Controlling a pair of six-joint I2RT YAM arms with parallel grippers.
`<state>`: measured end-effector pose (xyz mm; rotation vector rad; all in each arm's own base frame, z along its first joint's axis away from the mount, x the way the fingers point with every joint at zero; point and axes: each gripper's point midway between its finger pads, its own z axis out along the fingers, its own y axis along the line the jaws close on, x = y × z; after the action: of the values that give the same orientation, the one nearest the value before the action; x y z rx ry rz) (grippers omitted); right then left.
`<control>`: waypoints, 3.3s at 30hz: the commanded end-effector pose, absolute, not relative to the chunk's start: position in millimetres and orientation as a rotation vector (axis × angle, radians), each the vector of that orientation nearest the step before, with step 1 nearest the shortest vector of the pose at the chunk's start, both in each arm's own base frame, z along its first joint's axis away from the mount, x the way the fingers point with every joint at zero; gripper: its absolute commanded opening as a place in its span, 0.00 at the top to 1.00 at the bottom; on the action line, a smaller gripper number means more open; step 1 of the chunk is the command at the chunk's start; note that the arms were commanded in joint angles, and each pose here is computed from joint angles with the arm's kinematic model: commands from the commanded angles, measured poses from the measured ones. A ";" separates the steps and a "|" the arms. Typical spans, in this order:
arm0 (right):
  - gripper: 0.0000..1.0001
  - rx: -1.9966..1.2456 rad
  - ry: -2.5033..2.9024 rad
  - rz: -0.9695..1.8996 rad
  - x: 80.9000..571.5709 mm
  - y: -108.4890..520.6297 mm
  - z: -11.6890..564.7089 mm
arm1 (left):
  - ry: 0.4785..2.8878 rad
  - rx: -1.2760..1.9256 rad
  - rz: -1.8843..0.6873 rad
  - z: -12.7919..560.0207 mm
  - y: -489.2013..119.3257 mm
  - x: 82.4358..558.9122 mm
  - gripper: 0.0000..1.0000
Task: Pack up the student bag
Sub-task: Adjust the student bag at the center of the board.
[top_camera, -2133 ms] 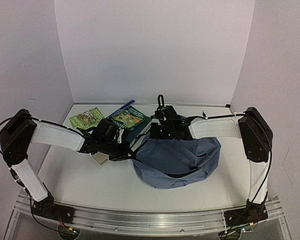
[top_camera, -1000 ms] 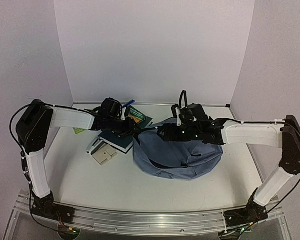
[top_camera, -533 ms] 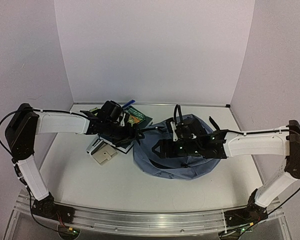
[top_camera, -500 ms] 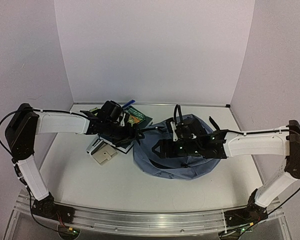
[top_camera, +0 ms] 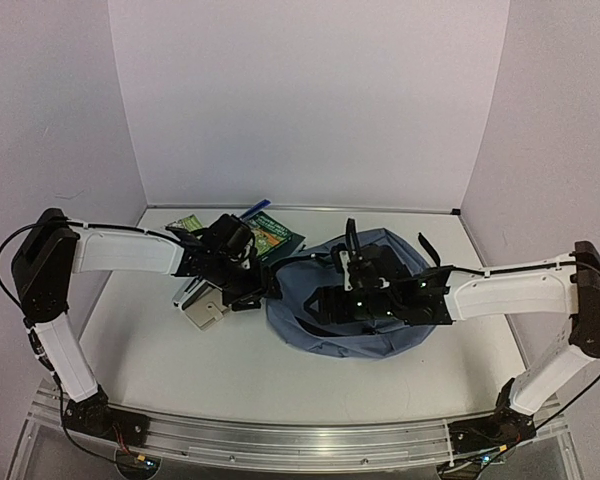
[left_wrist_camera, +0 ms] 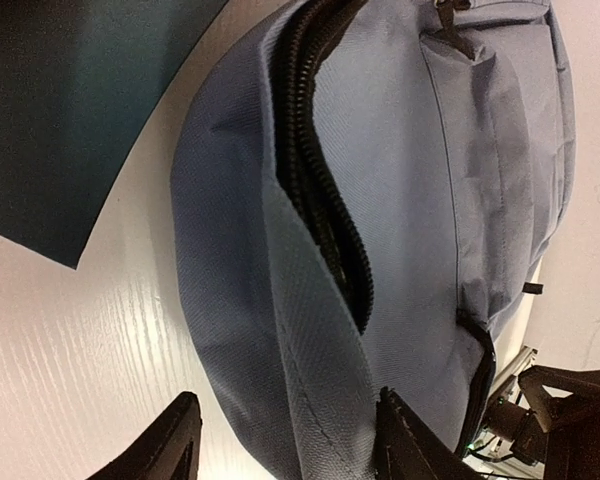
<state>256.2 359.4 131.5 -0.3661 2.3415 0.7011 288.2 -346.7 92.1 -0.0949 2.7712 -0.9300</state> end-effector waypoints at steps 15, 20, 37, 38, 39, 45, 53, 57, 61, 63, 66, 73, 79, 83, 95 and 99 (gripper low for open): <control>0.22 -0.438 2.326 0.631 257.3 391.4 123.0 | 2.731 -0.150 -0.967 106.1 -328.6 270.9 0.67; 0.23 -0.461 2.338 0.589 260.1 402.3 112.0 | 2.726 -0.140 -0.978 98.5 -328.2 269.1 0.80; 0.59 -0.439 2.442 0.451 252.5 409.3 51.5 | 2.711 -0.133 -0.950 76.8 -319.9 266.7 1.00; 0.65 -0.427 2.438 0.449 253.9 409.2 52.9 | 2.709 -0.131 -0.949 76.7 -320.0 267.5 1.00; 0.71 -0.415 2.434 0.447 255.1 408.8 54.1 | 2.707 -0.129 -0.949 77.0 -320.1 267.9 1.00; 1.00 -0.287 2.370 0.413 266.9 395.2 83.2 | 2.704 -0.131 -0.928 75.6 -317.1 269.7 1.00; 1.00 -0.050 2.220 0.315 291.0 341.5 150.8 | 2.687 -0.102 -0.930 75.6 -316.0 271.6 1.00; 1.00 0.024 2.202 0.315 304.4 312.7 164.4 | 2.679 -0.088 -0.928 76.4 -316.2 273.2 1.00; 1.00 0.092 2.216 0.295 317.1 281.6 160.9 | 2.687 -0.093 -0.916 71.5 -314.6 274.7 1.00; 1.00 0.140 2.224 0.273 322.2 263.6 155.1 | 2.687 -0.095 -0.913 69.4 -314.5 276.5 1.00; 1.00 0.257 2.229 0.252 327.1 231.6 146.7 | 2.688 -0.107 -0.902 65.6 -312.6 281.0 1.00; 1.00 0.483 2.285 0.181 328.0 166.2 101.9 | 2.689 -0.168 -0.887 56.8 -305.9 293.2 1.00; 1.00 0.571 2.271 0.174 339.2 139.5 102.0 | 2.669 -0.094 -0.890 63.4 -313.2 304.3 1.00; 1.00 0.602 2.221 0.207 348.9 124.7 124.5 | 2.636 -0.040 -0.874 76.0 -316.9 318.1 1.00; 0.97 0.452 2.212 0.357 348.7 135.9 159.5 | 2.562 0.133 -1.018 97.0 -344.0 341.2 1.00; 0.93 0.441 2.316 0.388 345.8 148.9 118.4 | 2.559 0.177 -1.081 92.1 -354.2 340.2 1.00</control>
<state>343.5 144.2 145.4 0.4585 2.2513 0.3929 329.9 -344.5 86.5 0.1009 2.6010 -1.0278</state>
